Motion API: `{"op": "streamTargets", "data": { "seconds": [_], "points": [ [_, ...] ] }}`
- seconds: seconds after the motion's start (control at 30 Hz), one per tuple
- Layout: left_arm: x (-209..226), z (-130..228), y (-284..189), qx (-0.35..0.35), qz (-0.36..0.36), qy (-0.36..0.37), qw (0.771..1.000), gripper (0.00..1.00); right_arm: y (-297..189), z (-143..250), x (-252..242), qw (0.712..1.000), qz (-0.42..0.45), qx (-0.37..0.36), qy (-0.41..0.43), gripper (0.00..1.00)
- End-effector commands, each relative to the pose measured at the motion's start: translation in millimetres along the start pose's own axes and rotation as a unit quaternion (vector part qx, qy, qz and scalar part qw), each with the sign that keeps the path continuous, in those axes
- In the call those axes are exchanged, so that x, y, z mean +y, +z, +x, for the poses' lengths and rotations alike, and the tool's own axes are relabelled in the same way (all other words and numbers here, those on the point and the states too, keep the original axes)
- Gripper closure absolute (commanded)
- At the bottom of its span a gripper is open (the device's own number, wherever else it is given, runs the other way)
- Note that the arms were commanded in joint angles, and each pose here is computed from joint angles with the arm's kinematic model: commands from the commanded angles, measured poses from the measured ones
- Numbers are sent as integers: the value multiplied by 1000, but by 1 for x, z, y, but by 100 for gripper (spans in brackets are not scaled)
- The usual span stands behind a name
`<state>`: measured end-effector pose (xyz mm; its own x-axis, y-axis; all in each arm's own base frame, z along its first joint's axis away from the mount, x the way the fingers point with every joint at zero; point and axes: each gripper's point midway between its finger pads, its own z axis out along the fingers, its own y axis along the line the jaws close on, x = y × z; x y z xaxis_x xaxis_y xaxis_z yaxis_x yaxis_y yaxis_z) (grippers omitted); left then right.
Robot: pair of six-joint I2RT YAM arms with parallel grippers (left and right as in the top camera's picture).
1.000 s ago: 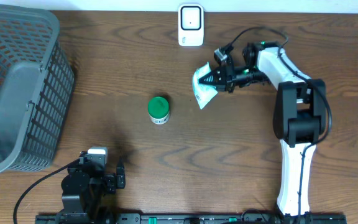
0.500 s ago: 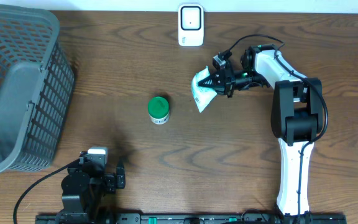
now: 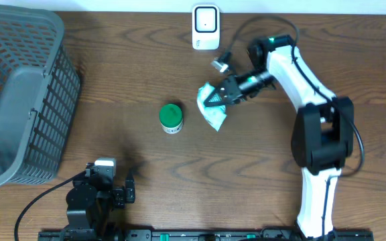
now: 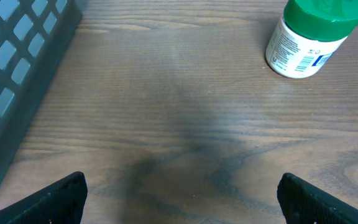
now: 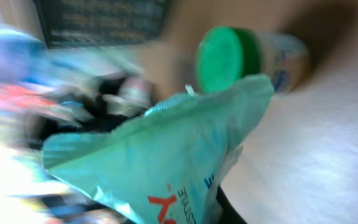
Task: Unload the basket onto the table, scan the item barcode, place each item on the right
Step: 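Carry the wipes pack up to the white scanner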
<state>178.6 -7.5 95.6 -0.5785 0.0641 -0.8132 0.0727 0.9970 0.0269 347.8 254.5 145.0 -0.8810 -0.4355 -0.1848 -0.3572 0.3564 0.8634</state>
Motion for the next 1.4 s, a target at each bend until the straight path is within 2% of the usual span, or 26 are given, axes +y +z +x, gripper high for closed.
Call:
{"op": "streamTargets", "data": {
  "seconds": [0.0, 0.03, 0.13, 0.33, 0.47, 0.7, 0.83, 1.0, 1.2, 1.37],
  "points": [
    [0, -1, -1, -2, 1, 2, 1000, 2, -6, 1, -40, 961, 274, 32, 29, 99],
    [0, -1, -1, -1, 1, 2, 1000, 2, -3, -11, -48, 940, 338, 29, -21, 99],
    [0, -1, -1, -2, 1, 2, 1000, 2, 2, -48, -55, 904, 412, -1, -114, 99],
    [0, -1, -1, -1, 1, 2, 1000, 2, -20, -120, -60, 824, 517, -103, -209, 99],
    [0, -1, -1, -1, 1, 2, 1000, 2, -24, -155, -58, 794, 529, -152, -258, 99],
    [0, -1, -1, -2, 1, 2, 1000, 2, -40, -201, -75, 743, 559, -229, -287, 99],
    [0, -1, -1, -1, 1, 2, 1000, 2, -68, -236, -80, 706, 561, -309, -303, 99],
    [0, -1, -1, -1, 1, 2, 1000, 2, -72, -259, -91, 693, 548, -336, -325, 99],
    [0, -1, -1, -2, 1, 2, 1000, 2, -57, -285, -119, 683, 554, -325, -347, 99],
    [0, -1, -1, -1, 2, 2, 1000, 2, -43, -295, -132, 686, 556, -311, -352, 99]
  ]
}}
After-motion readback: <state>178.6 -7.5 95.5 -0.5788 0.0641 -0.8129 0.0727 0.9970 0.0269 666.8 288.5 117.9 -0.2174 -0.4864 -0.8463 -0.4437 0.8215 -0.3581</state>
